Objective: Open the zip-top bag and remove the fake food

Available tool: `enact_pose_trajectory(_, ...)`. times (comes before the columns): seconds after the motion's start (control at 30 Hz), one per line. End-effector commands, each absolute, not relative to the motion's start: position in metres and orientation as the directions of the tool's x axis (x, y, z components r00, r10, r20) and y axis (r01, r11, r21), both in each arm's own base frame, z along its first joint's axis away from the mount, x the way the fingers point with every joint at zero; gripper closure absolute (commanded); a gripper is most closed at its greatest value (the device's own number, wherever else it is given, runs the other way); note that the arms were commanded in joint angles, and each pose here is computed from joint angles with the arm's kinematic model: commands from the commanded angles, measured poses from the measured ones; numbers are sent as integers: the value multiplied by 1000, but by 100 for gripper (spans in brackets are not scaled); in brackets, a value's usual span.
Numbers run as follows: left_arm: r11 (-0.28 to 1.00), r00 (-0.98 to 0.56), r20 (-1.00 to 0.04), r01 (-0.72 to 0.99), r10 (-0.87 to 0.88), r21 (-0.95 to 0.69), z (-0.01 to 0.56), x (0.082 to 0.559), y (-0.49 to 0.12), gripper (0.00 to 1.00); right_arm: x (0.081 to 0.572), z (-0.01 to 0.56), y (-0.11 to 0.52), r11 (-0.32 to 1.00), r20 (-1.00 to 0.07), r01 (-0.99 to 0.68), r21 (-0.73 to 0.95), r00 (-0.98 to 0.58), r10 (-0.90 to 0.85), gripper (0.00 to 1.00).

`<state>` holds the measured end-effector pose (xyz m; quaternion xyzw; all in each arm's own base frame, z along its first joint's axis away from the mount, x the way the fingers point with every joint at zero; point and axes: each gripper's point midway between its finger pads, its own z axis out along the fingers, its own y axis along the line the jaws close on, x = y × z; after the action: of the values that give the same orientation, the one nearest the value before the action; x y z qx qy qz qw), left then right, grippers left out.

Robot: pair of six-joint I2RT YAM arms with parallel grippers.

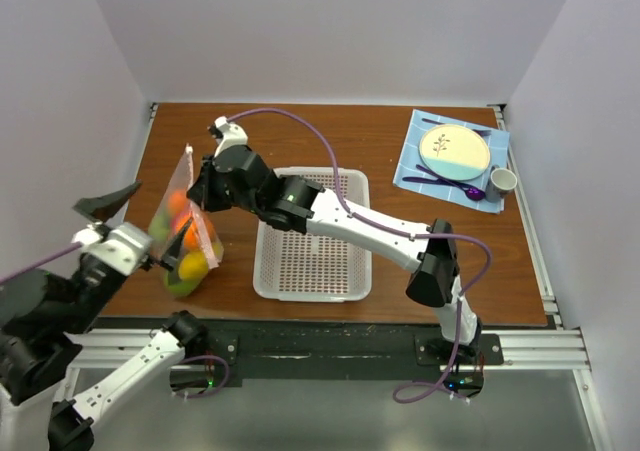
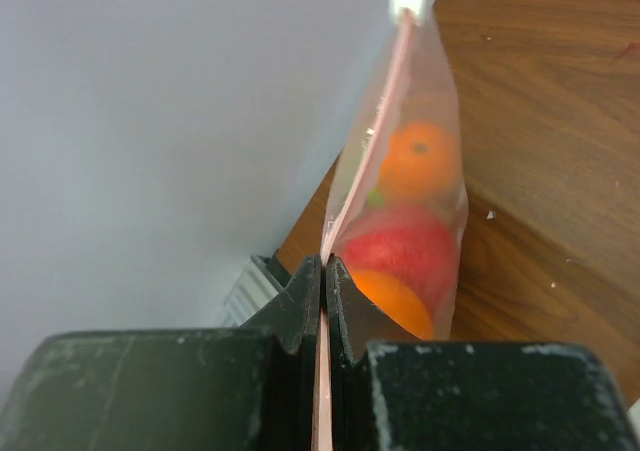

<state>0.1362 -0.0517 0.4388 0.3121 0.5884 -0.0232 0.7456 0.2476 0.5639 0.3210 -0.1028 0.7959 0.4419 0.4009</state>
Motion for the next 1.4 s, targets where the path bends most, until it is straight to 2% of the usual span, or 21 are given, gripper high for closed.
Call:
enact_pose_trajectory(0.0, 789, 224, -857, 335, 465, 516, 396, 149, -36, 0, 272, 425, 535, 527, -689, -450, 721, -542, 481, 100)
enact_pose_trajectory(0.1, 774, 255, -845, 340, 471, 534, 387, 145, -37, 0, 282, 421, 527, 585, -694, -387, 713, -513, 506, 100)
enact_pose_trajectory(0.2, 769, 224, -842, 343, 492, 540, 377, 151, -38, 0, 285, 430, 519, 603, -691, -353, 716, -483, 538, 100)
enact_pose_trajectory(0.37, 795, 244, -831, 250, 500, 552, 381, 172, -38, 0, 277, 423, 525, 589, -663, -326, 739, -508, 550, 100)
enact_pose_trajectory(0.47, 811, 267, -845, 256, 464, 526, 386, 180, -47, 0, 272, 412, 530, 585, -651, -316, 747, -525, 548, 100)
enact_pose_trajectory(0.63, 829, 235, -882, 310, 408, 466, 376, 194, -66, 0, 267, 391, 538, 589, -638, -296, 752, -551, 538, 100)
enact_pose_trajectory(0.93, 833, 147, -884, 295, 444, 467, 332, 214, -71, 0, 257, 389, 542, 574, -626, -301, 762, -570, 532, 100)
enact_pose_trajectory(1.23, 860, 164, -868, 140, 469, 491, 344, 215, -43, 0, 245, 395, 528, 564, -620, -304, 768, -574, 535, 100)
enact_pose_trajectory(1.33, 853, 191, -854, 113, 484, 509, 350, 213, -39, 9, 242, 385, 522, 564, -607, -287, 774, -588, 535, 100)
enact_pose_trajectory(1.37, 852, 199, -851, 106, 487, 512, 351, 212, -37, 17, 240, 377, 521, 573, -608, -280, 770, -595, 526, 100)
